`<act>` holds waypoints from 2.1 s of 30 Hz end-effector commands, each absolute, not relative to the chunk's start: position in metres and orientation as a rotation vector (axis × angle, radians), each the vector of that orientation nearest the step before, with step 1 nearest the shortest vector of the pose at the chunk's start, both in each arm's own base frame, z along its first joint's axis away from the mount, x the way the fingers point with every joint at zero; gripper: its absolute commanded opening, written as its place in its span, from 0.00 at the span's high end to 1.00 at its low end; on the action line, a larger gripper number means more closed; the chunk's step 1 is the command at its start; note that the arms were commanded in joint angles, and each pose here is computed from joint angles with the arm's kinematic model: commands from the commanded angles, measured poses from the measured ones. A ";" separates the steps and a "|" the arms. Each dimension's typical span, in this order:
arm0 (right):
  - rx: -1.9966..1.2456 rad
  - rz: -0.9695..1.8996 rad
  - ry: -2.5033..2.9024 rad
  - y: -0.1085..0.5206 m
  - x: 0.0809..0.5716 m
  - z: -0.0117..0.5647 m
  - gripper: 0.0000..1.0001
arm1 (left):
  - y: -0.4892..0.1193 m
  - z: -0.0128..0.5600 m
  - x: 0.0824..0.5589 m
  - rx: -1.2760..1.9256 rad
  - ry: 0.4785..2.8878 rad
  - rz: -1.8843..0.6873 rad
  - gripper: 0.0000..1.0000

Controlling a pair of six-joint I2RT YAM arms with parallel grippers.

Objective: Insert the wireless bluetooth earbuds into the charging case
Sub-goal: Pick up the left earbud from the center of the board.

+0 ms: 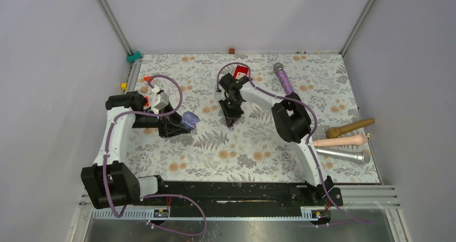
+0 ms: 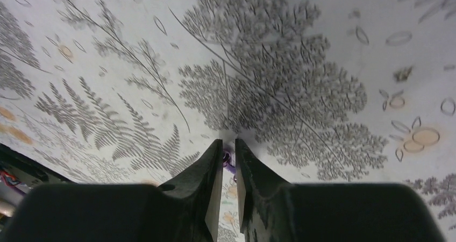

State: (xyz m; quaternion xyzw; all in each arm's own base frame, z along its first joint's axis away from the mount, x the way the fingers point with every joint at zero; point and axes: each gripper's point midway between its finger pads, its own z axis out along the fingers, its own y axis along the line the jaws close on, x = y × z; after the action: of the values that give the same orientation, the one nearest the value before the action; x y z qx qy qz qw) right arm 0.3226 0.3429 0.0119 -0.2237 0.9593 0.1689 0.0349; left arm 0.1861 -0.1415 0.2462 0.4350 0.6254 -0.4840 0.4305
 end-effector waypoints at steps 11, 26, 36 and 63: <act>-0.767 0.389 2.863 0.296 0.305 0.040 0.76 | -0.146 0.264 0.181 1.069 1.476 -1.197 1.00; -0.763 0.490 2.925 0.282 0.285 0.032 0.76 | -0.145 0.262 0.182 1.069 1.475 -1.198 1.00; -0.768 0.543 2.919 0.279 0.270 0.036 0.76 | -0.145 0.261 0.182 1.069 1.479 -1.200 1.00; -1.052 0.685 2.755 0.324 0.243 0.076 0.78 | -0.145 0.261 0.182 1.072 1.476 -1.198 1.00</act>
State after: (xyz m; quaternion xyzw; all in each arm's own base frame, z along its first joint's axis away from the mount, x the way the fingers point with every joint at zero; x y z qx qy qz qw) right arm 0.2305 0.3104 0.0267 -0.3042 0.9320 0.1970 -0.0009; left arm 0.1847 -0.1420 0.2483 0.4442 0.6175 -0.4775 0.4396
